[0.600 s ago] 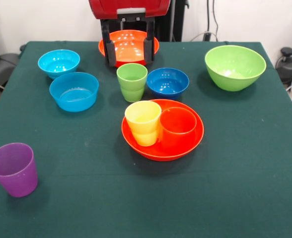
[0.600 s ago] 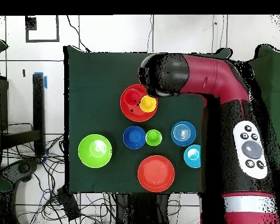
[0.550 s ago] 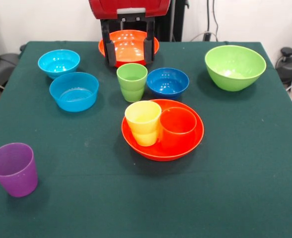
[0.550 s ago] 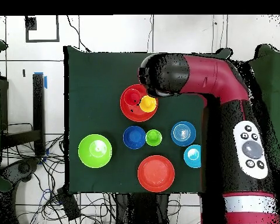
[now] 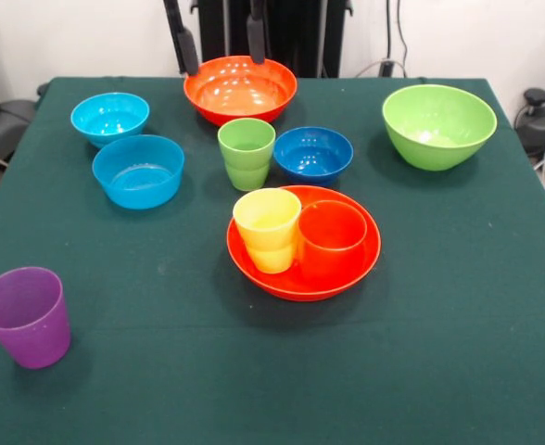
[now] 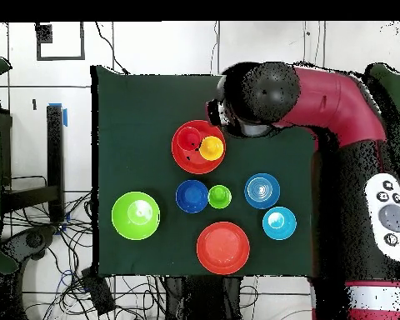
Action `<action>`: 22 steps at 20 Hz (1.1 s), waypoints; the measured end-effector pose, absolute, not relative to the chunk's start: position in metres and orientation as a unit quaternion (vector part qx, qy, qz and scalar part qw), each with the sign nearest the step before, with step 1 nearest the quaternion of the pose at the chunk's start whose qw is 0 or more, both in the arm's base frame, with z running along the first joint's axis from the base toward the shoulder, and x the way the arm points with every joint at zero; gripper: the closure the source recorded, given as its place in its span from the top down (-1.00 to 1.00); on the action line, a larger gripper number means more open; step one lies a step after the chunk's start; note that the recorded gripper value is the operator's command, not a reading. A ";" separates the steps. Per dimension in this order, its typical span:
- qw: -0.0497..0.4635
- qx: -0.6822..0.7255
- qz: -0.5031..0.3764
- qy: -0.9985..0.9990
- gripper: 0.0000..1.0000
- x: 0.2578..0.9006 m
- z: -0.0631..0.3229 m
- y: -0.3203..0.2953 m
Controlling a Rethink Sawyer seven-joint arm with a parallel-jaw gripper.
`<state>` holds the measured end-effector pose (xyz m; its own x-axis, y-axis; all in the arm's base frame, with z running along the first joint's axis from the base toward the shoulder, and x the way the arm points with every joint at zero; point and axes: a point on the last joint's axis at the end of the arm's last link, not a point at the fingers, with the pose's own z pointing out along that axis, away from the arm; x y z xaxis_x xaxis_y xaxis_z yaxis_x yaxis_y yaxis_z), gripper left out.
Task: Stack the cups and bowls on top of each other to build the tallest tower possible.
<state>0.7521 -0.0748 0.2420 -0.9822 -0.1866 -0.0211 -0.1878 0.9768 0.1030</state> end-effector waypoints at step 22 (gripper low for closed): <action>0.040 -0.126 0.036 0.991 1.00 0.818 0.204 -0.107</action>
<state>0.8183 -0.1066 0.2042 -0.9649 -0.2473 -0.0882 -0.2530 0.9656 0.0605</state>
